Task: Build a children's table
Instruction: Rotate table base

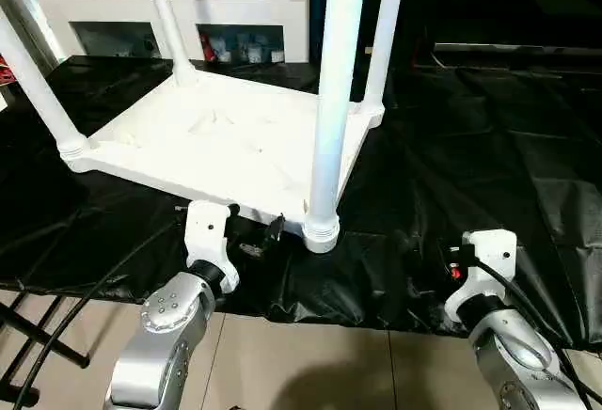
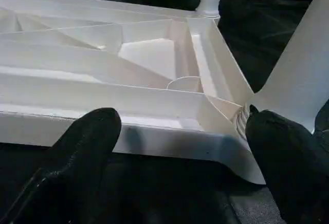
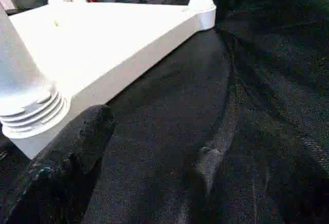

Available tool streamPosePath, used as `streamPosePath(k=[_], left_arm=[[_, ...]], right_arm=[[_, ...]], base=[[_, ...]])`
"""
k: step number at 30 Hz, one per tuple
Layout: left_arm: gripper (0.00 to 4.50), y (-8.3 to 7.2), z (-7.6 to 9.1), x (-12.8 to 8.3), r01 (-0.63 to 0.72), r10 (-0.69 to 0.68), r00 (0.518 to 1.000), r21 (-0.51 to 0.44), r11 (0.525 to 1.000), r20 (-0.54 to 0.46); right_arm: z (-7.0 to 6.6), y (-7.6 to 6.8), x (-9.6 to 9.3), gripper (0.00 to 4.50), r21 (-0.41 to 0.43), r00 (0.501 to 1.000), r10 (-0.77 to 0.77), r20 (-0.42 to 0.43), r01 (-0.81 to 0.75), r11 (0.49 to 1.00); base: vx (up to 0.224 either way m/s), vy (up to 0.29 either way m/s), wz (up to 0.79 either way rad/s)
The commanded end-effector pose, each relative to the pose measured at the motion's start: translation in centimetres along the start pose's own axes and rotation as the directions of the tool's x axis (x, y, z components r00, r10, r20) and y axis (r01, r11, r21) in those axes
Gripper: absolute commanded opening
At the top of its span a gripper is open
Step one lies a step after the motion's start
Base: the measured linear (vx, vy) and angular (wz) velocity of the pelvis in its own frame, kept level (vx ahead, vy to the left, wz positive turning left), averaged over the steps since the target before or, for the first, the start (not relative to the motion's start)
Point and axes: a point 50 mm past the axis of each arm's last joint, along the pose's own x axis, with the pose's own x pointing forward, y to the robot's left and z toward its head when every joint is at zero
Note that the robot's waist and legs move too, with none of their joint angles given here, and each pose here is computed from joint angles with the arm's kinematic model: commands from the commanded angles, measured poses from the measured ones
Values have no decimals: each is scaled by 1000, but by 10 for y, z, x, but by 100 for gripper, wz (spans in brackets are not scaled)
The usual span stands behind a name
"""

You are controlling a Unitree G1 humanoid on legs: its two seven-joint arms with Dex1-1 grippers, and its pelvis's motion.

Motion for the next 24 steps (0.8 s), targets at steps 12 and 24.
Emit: streamPosePath(k=[12, 24], left_arm=[[450, 1, 3, -1, 3, -3, 1000, 15, 1000, 10], [450, 1, 3, -1, 3, -3, 1000, 15, 1000, 10]], right_arm=[[1, 0, 1, 446, 1, 1000, 0, 4, 0, 1000], [1, 0, 1, 446, 1, 1000, 0, 4, 0, 1000]], base=[[0, 0, 0], [0, 0, 0]])
